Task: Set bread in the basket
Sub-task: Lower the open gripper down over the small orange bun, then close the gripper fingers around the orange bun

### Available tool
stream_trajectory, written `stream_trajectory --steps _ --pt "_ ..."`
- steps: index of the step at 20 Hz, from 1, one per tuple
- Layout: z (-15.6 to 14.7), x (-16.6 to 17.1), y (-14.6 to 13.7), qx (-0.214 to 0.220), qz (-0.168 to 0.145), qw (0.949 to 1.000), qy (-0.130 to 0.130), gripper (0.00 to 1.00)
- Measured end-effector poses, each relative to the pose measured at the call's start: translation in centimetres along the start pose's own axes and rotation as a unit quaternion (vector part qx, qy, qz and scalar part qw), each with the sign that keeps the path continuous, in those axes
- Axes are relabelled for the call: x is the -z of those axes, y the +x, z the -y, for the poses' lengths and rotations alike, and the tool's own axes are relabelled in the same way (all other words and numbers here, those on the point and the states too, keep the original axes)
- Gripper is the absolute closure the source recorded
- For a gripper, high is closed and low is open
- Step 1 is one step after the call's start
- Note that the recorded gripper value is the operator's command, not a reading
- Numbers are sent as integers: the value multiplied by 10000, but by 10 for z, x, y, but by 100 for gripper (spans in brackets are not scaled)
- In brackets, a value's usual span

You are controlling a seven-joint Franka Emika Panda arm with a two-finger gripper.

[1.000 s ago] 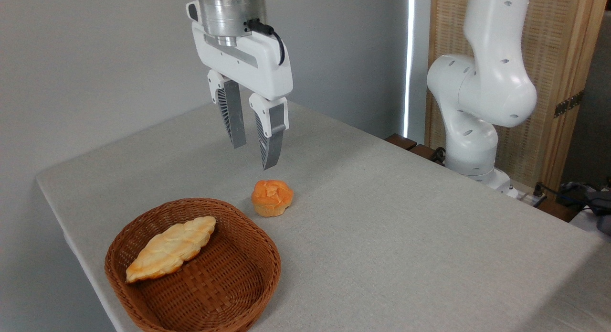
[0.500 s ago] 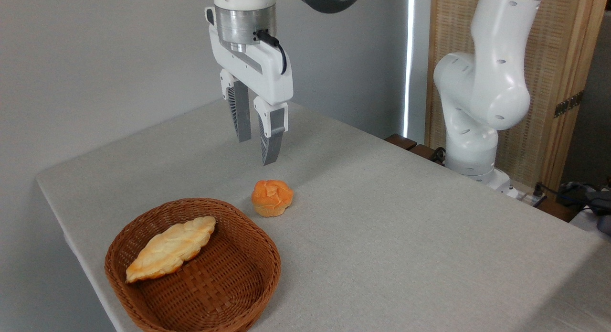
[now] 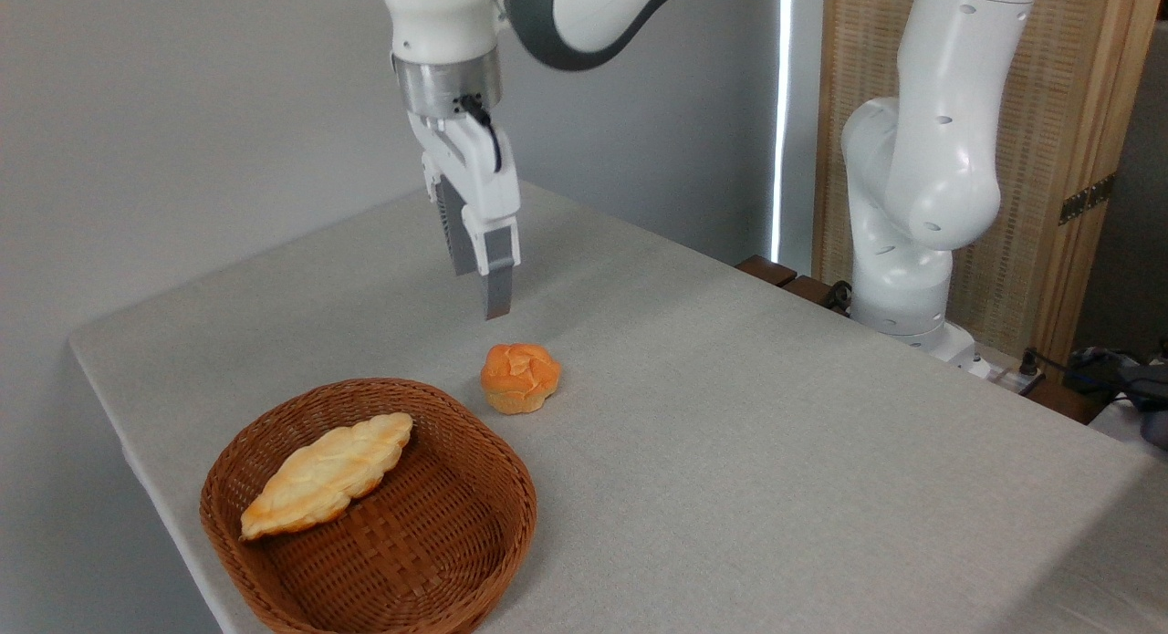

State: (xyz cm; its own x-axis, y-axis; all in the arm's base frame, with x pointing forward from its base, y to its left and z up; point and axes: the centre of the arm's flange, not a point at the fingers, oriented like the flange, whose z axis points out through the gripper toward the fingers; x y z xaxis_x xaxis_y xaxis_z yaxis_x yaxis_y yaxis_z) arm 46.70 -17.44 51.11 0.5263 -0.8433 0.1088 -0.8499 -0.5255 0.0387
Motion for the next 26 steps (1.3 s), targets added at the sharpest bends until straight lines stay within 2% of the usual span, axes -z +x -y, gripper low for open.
stream_trajectory --steps 4,9,16,20,26 --pt "-6 -25 9 -252 28 9997 18 0" --pt "-8 -43 2 -727 187 9971 -81 0" --pt "-8 -67 -13 -1165 764 9901 152 0" --pt "-8 -69 -14 -1344 798 9876 158 0" --pt "-12 -83 -14 -1421 645 9874 277 0"
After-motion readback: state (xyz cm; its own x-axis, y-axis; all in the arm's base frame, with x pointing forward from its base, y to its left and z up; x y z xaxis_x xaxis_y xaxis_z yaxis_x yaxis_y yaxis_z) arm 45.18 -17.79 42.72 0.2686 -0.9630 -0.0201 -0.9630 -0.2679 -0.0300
